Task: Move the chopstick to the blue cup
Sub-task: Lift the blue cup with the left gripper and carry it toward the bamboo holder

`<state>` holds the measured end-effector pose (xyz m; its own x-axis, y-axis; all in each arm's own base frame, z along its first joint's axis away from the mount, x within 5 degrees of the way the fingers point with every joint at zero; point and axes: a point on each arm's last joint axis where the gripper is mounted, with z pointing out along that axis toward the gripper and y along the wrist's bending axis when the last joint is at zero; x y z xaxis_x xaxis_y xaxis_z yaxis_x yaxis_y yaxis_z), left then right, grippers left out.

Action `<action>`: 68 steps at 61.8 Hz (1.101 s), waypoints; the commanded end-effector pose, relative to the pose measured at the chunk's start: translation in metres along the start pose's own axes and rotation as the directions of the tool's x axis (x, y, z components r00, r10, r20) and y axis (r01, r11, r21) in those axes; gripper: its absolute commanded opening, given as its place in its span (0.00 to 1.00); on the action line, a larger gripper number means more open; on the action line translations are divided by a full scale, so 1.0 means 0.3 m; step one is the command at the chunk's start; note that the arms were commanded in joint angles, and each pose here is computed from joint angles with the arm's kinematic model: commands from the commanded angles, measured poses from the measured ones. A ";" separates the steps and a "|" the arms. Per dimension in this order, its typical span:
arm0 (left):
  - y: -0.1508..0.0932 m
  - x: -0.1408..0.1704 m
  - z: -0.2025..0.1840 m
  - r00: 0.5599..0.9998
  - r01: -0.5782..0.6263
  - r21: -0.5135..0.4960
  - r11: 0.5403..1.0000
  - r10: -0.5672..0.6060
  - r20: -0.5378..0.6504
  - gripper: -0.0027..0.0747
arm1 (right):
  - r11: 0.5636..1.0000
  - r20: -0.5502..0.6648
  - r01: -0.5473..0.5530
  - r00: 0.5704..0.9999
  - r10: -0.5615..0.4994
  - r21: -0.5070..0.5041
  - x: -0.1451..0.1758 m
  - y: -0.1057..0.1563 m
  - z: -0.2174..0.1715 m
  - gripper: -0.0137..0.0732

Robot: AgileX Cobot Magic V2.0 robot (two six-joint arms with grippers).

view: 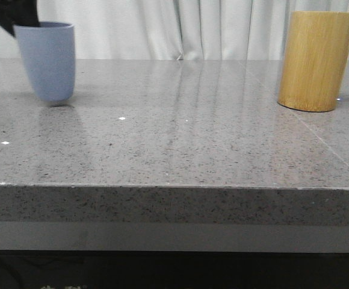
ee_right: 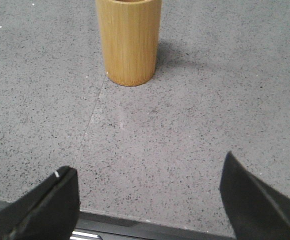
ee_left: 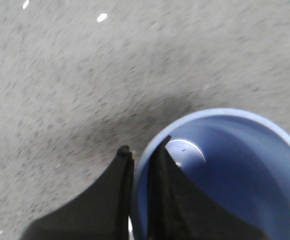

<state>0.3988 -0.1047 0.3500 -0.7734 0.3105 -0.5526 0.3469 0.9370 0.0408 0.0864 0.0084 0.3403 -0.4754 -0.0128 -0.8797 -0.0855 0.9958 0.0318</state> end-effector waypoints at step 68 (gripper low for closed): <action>-0.550 -0.177 0.024 0.960 -0.258 0.253 0.932 0.219 0.173 0.01 | 1.000 0.079 0.006 0.997 -0.006 0.001 -0.049 0.001 -0.016 0.84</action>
<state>0.3962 -0.2788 0.3281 -0.6354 0.5345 -0.5573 0.6563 0.7541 -0.0249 0.0861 0.0085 0.3397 -0.4826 -0.0124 -0.8758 -0.0864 0.9957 0.0335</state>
